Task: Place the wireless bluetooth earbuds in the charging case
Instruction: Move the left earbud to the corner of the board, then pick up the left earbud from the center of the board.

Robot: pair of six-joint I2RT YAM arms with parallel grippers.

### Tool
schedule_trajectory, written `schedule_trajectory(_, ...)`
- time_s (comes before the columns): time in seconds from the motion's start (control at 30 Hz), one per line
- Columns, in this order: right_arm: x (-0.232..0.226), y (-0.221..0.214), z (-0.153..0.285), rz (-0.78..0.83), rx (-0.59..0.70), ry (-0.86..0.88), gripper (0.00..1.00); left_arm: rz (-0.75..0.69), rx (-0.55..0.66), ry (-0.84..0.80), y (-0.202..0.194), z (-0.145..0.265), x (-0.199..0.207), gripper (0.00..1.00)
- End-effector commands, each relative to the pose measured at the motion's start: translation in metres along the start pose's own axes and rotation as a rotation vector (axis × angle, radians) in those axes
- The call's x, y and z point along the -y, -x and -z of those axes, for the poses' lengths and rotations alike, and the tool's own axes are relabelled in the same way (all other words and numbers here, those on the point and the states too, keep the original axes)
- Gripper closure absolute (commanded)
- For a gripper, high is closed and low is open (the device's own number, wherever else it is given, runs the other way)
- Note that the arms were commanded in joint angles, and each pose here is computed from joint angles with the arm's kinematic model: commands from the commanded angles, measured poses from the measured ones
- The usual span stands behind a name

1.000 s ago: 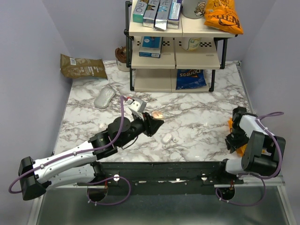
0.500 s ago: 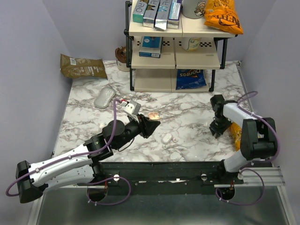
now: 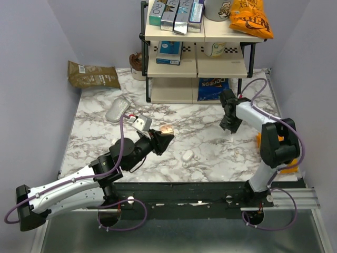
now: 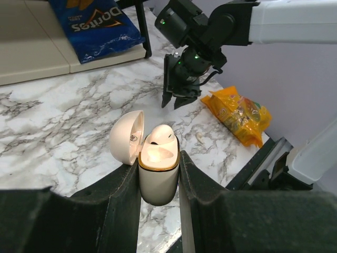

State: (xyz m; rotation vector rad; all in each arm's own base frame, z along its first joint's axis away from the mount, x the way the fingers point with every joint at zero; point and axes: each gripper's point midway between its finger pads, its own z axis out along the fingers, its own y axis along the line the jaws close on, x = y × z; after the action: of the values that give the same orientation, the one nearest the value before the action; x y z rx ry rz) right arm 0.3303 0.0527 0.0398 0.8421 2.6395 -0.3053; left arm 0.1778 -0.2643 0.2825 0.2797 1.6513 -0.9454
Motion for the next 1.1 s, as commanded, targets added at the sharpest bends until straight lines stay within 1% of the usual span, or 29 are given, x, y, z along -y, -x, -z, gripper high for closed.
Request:
schedule_trajectory(0.0, 0.030, 0.006, 0.027, 0.111, 0.126, 0.056, 0.43, -0.061, 0.040, 0.048, 0.008, 0.004, -0.012, 1.00)
schedule_trajectory(0.03, 0.028, 0.007, 0.030, 0.121, 0.157, 0.107, 0.37, -0.065, 0.043, 0.045, 0.008, 0.005, -0.012, 1.00)
schedule_trajectory(0.07, 0.031, 0.005, 0.040, 0.118, 0.180, 0.150, 0.21, -0.066, 0.049, 0.038, 0.009, 0.004, -0.011, 1.00)
schedule_trajectory(0.1, 0.042, -0.009, 0.031, 0.159, 0.159, 0.136, 0.15, -0.071, 0.046, 0.044, 0.006, 0.004, -0.013, 1.00)
schedule_trajectory(0.17, 0.048, -0.019, 0.029, 0.176, 0.138, 0.139, 0.10, -0.061, 0.048, 0.030, 0.003, 0.004, -0.012, 1.00)
schedule_trajectory(0.2, 0.054, -0.023, 0.026, 0.166, 0.122, 0.109, 0.09, -0.062, 0.035, 0.019, -0.003, 0.003, -0.012, 1.00)
schedule_trajectory(0.27, 0.065, -0.035, 0.021, 0.186, 0.078, 0.065, 0.12, -0.045, 0.034, 0.001, -0.007, 0.002, -0.009, 1.00)
schedule_trajectory(0.3, 0.067, -0.038, 0.020, 0.181, 0.068, 0.054, 0.17, -0.042, 0.023, -0.009, -0.013, 0.002, -0.009, 1.00)
schedule_trajectory(0.4, 0.069, -0.044, 0.019, 0.184, 0.053, 0.067, 0.25, -0.027, 0.020, -0.025, -0.018, 0.003, -0.008, 1.00)
schedule_trajectory(0.47, 0.068, -0.048, 0.017, 0.196, 0.034, 0.066, 0.29, -0.023, 0.025, -0.039, -0.018, 0.005, -0.007, 1.00)
schedule_trajectory(0.5, 0.068, -0.049, 0.015, 0.205, 0.027, 0.064, 0.32, -0.023, 0.022, -0.042, -0.020, 0.006, -0.007, 1.00)
schedule_trajectory(0.53, 0.070, -0.052, 0.012, 0.219, 0.012, 0.050, 0.33, -0.025, 0.022, -0.043, -0.020, 0.007, -0.007, 1.00)
schedule_trajectory(0.77, 0.070, -0.064, 0.010, 0.284, -0.047, 0.064, 0.35, -0.028, 0.014, -0.049, -0.025, 0.007, -0.008, 1.00)
schedule_trajectory(1.07, 0.083, -0.074, 0.006, 0.322, -0.128, -0.018, 0.37, -0.016, 0.019, -0.064, -0.025, 0.002, -0.004, 1.00)
